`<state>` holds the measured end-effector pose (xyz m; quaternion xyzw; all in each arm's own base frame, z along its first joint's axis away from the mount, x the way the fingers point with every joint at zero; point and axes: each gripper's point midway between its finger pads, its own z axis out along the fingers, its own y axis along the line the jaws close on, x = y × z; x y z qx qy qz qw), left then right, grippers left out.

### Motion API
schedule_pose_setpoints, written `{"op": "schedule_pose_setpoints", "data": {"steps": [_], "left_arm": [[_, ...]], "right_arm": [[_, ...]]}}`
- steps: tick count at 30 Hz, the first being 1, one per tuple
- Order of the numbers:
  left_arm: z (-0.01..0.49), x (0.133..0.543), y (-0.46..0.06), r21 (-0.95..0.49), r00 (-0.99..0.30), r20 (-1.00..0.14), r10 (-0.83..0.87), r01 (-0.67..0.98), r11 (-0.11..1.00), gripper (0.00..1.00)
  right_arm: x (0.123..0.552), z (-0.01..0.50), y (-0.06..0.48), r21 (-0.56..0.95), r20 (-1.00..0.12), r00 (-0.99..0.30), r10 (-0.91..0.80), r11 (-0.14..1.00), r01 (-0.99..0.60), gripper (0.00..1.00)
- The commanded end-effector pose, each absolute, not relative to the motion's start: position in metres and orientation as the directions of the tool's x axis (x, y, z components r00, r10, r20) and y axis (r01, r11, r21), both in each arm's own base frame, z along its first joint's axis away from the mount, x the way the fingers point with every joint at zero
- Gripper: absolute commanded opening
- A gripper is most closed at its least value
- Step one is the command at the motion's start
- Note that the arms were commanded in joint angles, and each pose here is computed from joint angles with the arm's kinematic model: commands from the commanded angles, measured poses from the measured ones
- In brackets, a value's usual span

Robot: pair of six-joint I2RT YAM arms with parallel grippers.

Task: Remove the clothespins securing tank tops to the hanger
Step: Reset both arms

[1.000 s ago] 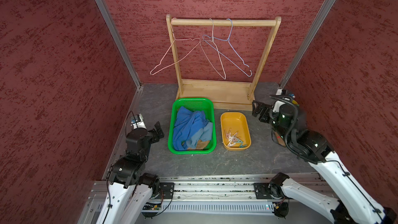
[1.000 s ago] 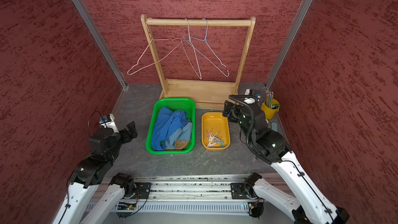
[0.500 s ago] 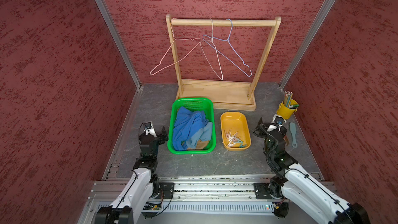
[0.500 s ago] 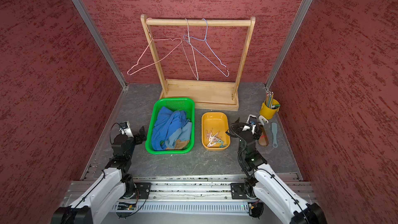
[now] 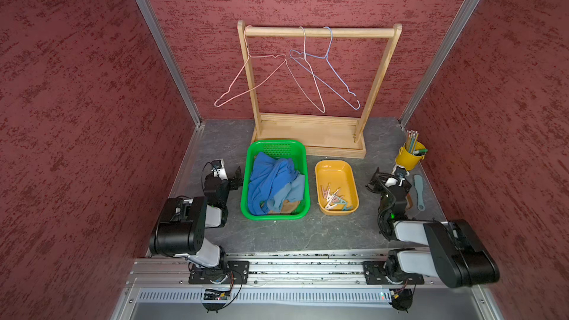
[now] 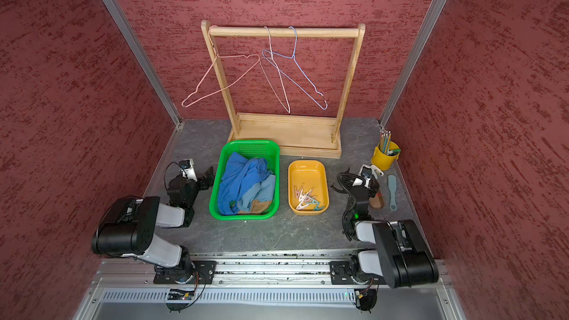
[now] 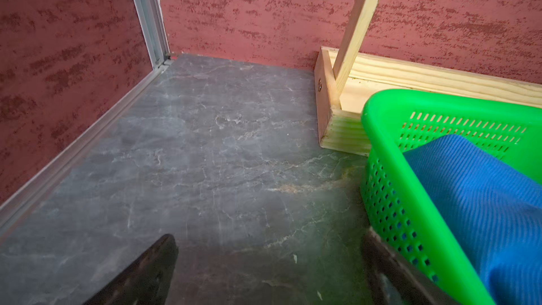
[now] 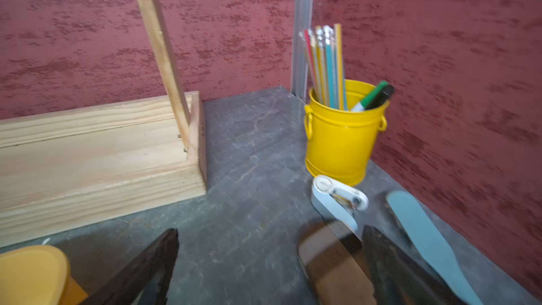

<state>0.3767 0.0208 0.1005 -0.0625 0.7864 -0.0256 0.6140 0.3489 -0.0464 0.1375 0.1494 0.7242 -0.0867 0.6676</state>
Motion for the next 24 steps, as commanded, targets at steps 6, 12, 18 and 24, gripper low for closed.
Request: {"op": "schedule_pose_setpoints", "data": {"steps": [6,12,18,24], "left_arm": [[0.118,0.396,0.007,-0.044,-0.217,-0.975,-0.055,-0.058,0.997,0.99],[0.117,0.397,0.002,-0.031,-0.225,-0.974,-0.039,-0.039,0.999,0.99],[0.114,0.403,0.000,-0.059,-0.259,-0.964,-0.056,0.001,0.998,0.99],[0.115,0.401,0.001,-0.063,-0.250,-0.966,-0.060,0.003,0.998,0.99]], "right_arm": [[0.365,0.154,-0.048,0.121,-0.993,0.040,0.114,0.958,0.262,0.99],[0.364,0.157,-0.047,0.121,-0.992,0.050,0.112,0.959,0.255,0.99],[0.364,0.157,-0.047,0.120,-0.993,0.049,0.111,0.960,0.254,0.99],[0.365,0.156,-0.047,0.119,-0.993,0.046,0.111,0.960,0.255,0.99]]}}
